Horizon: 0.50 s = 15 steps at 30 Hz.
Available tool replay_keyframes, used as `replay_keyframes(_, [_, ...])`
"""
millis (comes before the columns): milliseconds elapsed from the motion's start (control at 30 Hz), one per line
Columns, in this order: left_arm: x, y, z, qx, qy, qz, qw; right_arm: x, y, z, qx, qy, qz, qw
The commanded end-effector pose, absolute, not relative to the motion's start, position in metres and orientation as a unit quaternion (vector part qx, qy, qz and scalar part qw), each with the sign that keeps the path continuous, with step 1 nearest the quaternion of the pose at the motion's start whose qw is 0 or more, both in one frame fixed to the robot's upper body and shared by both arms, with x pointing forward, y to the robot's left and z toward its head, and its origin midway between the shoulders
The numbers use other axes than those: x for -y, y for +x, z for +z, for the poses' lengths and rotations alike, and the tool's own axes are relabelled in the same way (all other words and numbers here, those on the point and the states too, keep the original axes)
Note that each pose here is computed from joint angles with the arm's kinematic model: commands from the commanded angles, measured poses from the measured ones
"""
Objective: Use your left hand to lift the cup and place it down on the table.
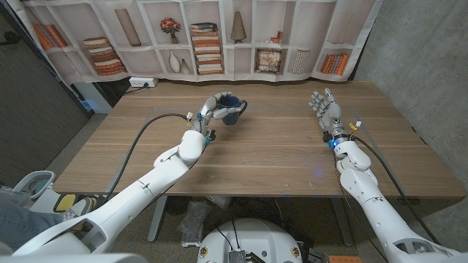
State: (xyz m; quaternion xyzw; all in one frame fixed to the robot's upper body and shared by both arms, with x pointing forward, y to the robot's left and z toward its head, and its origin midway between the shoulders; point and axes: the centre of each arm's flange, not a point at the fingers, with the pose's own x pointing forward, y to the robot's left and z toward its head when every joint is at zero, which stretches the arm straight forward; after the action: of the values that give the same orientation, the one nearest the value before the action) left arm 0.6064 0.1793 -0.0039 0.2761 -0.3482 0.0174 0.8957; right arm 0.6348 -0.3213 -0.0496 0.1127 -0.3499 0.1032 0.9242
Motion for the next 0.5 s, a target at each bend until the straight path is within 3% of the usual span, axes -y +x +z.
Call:
replay_keyframes(33, [-0.1831,0.6002,0.0000,0.355,0.275,0.022,0.893,0.3197,0.6385,-0.0472,0.350,0.111,0.106,0.924])
replay_keyframes(500, [-0.1857,0.5992,0.0067,0.353,0.284,0.025,0.891,0.3249,0.6400,-0.0399,0.351,0.107,0.101,0.925])
